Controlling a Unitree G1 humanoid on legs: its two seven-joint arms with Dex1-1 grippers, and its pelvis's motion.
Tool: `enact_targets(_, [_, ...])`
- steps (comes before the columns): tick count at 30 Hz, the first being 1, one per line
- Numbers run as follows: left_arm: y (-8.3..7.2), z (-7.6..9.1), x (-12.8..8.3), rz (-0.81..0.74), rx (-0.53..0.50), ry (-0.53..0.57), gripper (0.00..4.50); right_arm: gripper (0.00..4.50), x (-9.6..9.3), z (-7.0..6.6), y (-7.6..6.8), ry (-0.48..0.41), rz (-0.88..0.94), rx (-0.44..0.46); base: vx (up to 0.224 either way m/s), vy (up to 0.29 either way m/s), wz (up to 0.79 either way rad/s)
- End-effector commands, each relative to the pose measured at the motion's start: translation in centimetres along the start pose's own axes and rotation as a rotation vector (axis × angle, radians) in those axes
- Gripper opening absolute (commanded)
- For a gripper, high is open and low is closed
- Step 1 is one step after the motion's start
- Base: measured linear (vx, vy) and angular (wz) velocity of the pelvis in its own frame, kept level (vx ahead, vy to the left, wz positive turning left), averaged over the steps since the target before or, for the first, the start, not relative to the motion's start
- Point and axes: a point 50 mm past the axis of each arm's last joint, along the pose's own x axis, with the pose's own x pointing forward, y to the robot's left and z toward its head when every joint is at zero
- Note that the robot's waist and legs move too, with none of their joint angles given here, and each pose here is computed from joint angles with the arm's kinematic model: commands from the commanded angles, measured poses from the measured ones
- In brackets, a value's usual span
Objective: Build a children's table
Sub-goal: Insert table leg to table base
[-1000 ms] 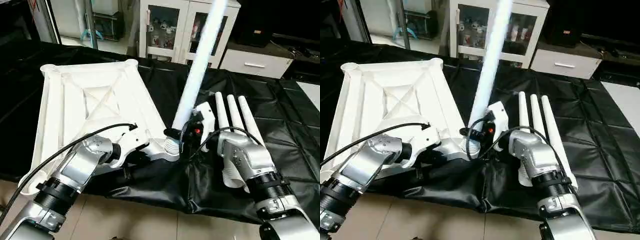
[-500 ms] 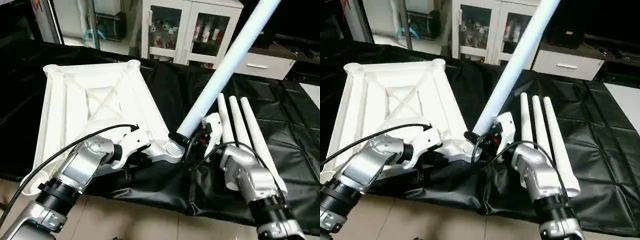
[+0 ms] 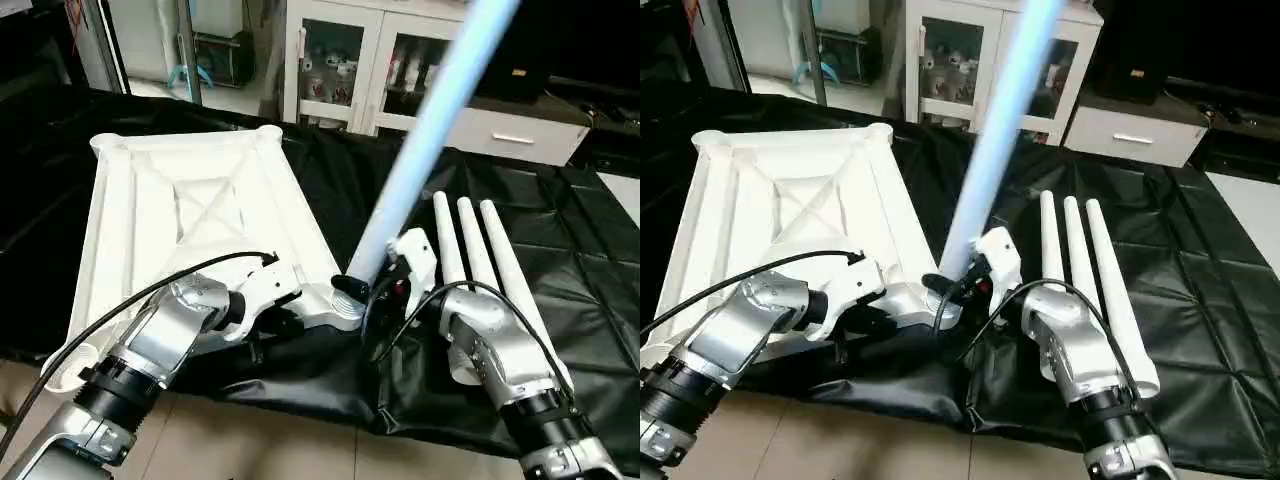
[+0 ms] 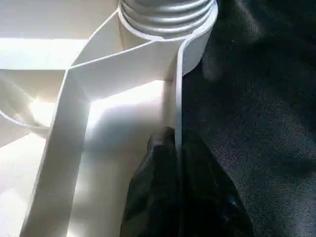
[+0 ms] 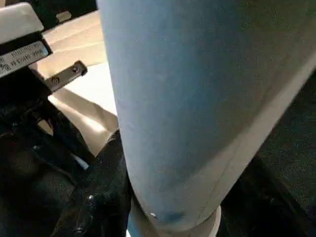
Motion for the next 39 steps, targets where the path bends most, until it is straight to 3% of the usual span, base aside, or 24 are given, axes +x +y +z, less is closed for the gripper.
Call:
enact_targets(1, [-0.9,-0.9,1.1,-0.049,-0.023,0.029,0.0,1.87,-0.4,-5.1,1.0,0.236,0.045,0.131,0.0,0.0,0.0])
enact_targets(6, [-0.9,-1.0,1.1,-0.048,-0.024,0.026,0.0,1.87,-0.1,-5.4,0.8,0.246,0.018,0.156,0.0,0.0,0.0])
enact_targets(11, [-0.9,-0.9,1.1,-0.041,-0.024,0.02,0.0,1.87,-0.1,-7.1,1.2,0.278,-0.026,0.153,0.0,0.0,0.0])
enact_targets(15, [-1.0,-0.9,1.2,-0.037,-0.026,0.015,0.0,1.87,-0.2,-7.6,1.4,0.277,-0.051,0.157,0.0,0.0,0.0])
enact_targets(25, [-0.9,-0.8,1.1,-0.048,-0.024,0.014,0.0,1.87,0.3,-6.7,0.5,0.241,-0.1,0.152,0.0,0.0,0.0])
enact_targets(30, [-0.9,-0.8,1.0,-0.06,-0.024,0.012,0.0,1.87,0.3,-5.7,0.1,0.216,-0.059,0.256,0.0,0.0,0.0])
enact_targets(34, [-0.8,-0.8,0.9,-0.058,-0.023,0.014,0.0,1.87,0.0,-5.1,-0.5,0.223,-0.037,0.277,0.0,0.0,0.0])
enact_targets(39, [-0.7,-0.8,0.8,-0.054,-0.021,0.014,0.0,1.87,-0.3,-5.0,-1.0,0.254,-0.039,0.236,0.0,0.0,0.0])
